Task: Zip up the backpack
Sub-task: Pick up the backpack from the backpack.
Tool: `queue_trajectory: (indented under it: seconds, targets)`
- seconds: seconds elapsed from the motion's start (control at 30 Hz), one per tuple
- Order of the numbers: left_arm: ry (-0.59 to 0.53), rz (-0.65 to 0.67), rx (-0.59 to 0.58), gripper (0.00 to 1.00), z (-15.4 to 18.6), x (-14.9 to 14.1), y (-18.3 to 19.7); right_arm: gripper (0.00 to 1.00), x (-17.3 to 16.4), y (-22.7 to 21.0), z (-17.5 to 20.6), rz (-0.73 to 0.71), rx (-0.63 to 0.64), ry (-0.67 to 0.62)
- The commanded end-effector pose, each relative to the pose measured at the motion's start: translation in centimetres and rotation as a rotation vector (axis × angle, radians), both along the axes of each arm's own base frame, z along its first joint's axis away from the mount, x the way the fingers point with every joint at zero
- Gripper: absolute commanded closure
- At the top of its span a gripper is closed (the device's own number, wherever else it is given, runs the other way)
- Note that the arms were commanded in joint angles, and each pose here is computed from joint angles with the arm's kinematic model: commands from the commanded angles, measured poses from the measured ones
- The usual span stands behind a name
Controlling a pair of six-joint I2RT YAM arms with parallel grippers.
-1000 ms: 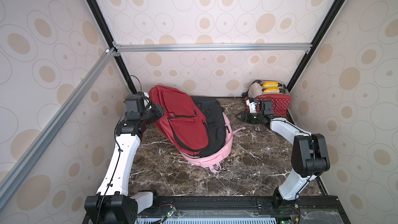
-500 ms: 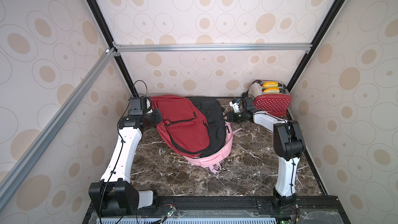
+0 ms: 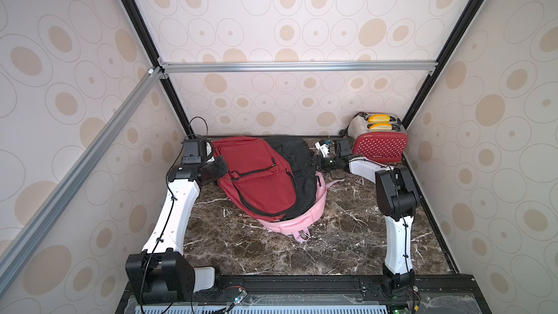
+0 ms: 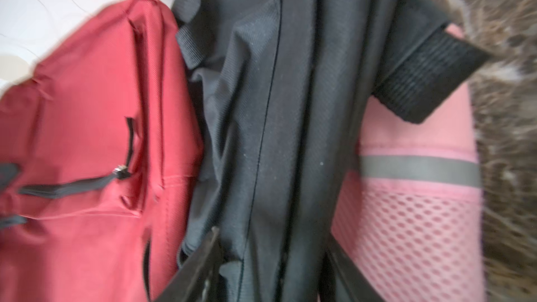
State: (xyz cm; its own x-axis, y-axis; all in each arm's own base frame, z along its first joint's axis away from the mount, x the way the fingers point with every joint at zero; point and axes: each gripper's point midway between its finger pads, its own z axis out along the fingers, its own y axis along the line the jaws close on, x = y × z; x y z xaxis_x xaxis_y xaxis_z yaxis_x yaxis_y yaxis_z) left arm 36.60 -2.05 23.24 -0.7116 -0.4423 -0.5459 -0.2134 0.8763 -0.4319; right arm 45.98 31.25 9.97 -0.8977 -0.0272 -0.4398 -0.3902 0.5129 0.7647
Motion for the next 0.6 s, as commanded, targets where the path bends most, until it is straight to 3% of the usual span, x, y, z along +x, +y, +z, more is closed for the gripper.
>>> queue_trajectory:
  seconds: [0.0, 0.1, 0.13, 0.33, 0.57]
  targets:
    - [0.019, -0.069, -0.053, 1.0, -0.4, -0.4, -1.6, 0.7, -1.8, 3.7, 2.0, 0.129, 0.183, 0.037]
    - [0.015, -0.069, -0.061, 1.0, -0.3, -0.5, -1.6, 0.97, -2.1, 3.3, 4.8, 0.137, 0.194, -0.013]
    - [0.013, -0.065, -0.057, 1.0, -0.2, -0.5, -1.6, 1.0, -2.4, 2.8, 5.8, 0.128, 0.154, -0.049]
    - [0.012, -0.048, -0.04, 1.0, 0.1, -1.2, -1.2, 1.0, -5.6, 0.1, 11.5, 0.09, -0.194, -0.291]
    - [0.007, -0.002, -0.094, 1.0, -0.3, -0.7, -1.3, 1.0, -9.9, -1.3, 19.4, 0.045, -0.487, -0.591]
